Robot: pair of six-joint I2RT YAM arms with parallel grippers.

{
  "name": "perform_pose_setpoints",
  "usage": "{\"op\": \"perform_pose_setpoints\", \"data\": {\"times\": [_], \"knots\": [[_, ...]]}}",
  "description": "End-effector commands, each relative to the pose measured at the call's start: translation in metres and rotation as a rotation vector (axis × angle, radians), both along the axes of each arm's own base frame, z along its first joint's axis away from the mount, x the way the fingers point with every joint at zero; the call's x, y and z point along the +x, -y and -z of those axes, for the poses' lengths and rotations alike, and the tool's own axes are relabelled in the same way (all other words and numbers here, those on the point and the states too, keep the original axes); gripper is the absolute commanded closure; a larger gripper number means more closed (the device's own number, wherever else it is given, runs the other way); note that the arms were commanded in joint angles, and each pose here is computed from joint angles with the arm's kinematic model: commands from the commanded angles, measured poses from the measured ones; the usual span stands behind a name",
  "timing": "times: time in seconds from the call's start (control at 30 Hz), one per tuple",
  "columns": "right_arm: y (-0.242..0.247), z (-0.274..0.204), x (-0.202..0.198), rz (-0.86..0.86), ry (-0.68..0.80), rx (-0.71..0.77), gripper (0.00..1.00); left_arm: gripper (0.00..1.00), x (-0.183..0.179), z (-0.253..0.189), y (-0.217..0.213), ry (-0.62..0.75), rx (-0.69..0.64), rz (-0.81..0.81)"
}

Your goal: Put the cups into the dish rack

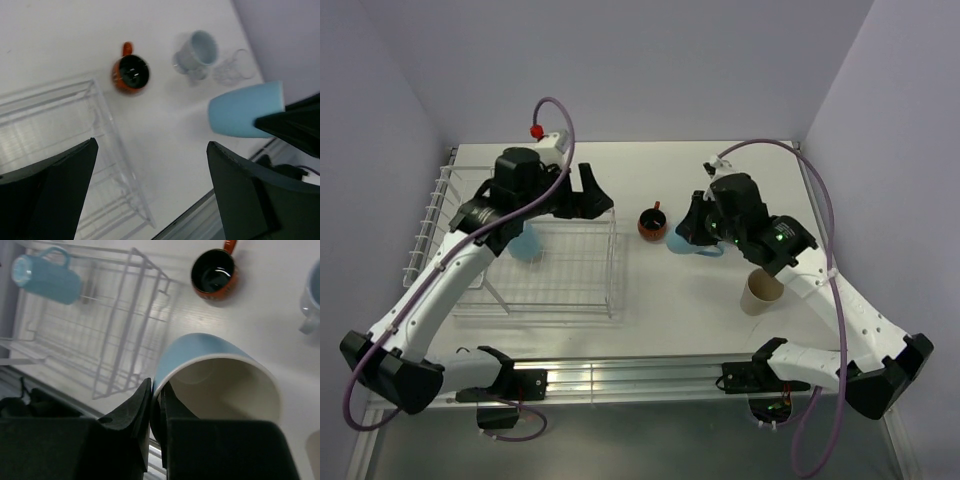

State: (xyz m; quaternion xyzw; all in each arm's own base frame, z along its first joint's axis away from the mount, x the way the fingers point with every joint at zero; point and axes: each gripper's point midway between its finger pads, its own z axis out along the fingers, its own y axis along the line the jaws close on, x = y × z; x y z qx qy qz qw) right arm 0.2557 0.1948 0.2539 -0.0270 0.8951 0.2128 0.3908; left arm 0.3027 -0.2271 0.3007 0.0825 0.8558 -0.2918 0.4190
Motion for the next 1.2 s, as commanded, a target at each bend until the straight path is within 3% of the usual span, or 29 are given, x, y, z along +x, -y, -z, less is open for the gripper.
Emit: {"op": "perform_pose_setpoints", "data": {"times": [0.0,0.13,0.3,0.53,0.9,1.17], "knots": [[-0.026,-0.054,-0.004,-0.149,0.089,0.201,1.0,0.01,-0.026,-0.058,0.026,0.173,-0.258,0.276],[-0.039,-0.088,-0.008,-0.245,0.114,0.382,1.0,0.01,-0.05,-0.073,0.036,0.213,-0.376,0.422],[-0.053,-0.13,-0.018,-0.377,0.128,0.612,1.0,0.01,-0.056,-0.068,0.045,0.191,-0.44,0.485],[-0.06,-0.142,-0.021,-0.465,0.051,0.852,1.0,0.01,-0.058,-0.073,0.051,0.224,-0.504,0.531],[-0.06,-0.156,-0.023,-0.519,0.055,0.995,1.0,0.01,-0.047,-0.057,0.062,0.184,-0.485,0.513],[-0.062,-0.157,-0.02,-0.539,0.038,1.059,1.0,0.03,-0.058,-0.054,0.077,0.18,-0.486,0.546]]}}
